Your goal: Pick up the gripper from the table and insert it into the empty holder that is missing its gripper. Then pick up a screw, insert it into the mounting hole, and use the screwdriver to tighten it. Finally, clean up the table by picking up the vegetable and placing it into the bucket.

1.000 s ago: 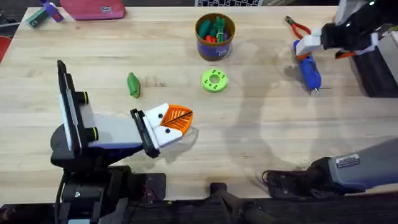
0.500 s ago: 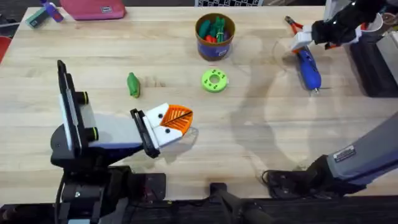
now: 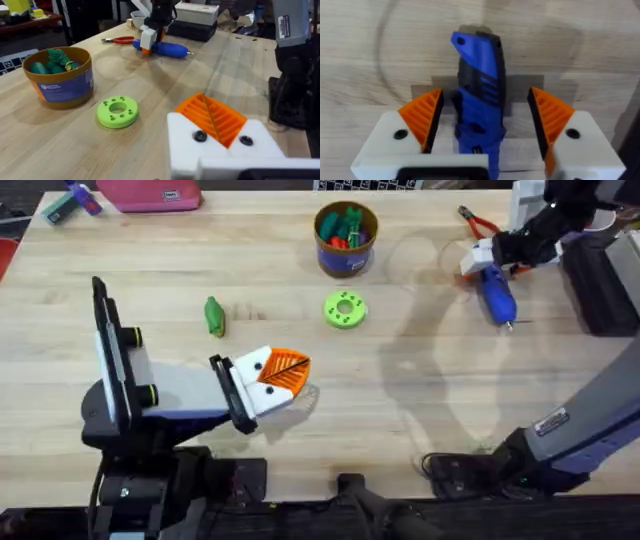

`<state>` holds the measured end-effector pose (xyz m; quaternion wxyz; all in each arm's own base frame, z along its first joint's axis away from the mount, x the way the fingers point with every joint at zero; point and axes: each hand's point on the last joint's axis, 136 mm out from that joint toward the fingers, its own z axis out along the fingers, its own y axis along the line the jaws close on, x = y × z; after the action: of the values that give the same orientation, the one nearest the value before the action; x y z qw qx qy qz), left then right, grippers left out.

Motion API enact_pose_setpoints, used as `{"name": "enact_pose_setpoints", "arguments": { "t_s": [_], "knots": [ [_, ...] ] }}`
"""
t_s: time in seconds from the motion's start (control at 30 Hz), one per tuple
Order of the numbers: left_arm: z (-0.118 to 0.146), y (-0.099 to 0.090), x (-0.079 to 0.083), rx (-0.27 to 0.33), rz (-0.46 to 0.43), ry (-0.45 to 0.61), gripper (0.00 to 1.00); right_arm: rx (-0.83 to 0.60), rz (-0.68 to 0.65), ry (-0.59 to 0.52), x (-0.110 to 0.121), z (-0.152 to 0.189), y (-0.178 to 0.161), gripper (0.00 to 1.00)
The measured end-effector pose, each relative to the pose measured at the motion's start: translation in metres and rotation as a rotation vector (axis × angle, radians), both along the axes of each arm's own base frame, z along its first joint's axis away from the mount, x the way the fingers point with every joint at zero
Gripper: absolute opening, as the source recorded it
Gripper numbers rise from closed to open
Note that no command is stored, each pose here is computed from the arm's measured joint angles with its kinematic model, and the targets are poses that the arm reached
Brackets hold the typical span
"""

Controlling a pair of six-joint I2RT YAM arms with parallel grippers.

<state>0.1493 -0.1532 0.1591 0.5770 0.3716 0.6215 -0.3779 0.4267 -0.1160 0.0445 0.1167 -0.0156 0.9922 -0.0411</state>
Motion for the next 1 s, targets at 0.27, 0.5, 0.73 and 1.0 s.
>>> {"name": "enact_pose_setpoints", "arguments": {
  "t_s": [0.27, 0.5, 0.73, 1.0],
  "knots": [
    [0.0001, 0.0, 0.0, 0.0, 0.0, 0.0, 0.02, -0.001, 0.049, 0.004, 0.001, -0.0025, 0.0016, 0.768],
    [0.0, 0.0, 0.0, 0.0, 0.0, 0.0, 0.02, -0.008, 0.072, 0.003, 0.0022, -0.0026, 0.0014, 0.082],
    [0.0001, 0.0, 0.0, 0.0, 0.0, -0.001, 0.02, -0.005, 0.072, 0.001, 0.0028, -0.0022, 0.0012, 0.024],
    [0.0, 0.0, 0.0, 0.0, 0.0, 0.0, 0.02, -0.006, 0.077, 0.002, 0.003, -0.0017, 0.0034, 0.024]
  ]
}}
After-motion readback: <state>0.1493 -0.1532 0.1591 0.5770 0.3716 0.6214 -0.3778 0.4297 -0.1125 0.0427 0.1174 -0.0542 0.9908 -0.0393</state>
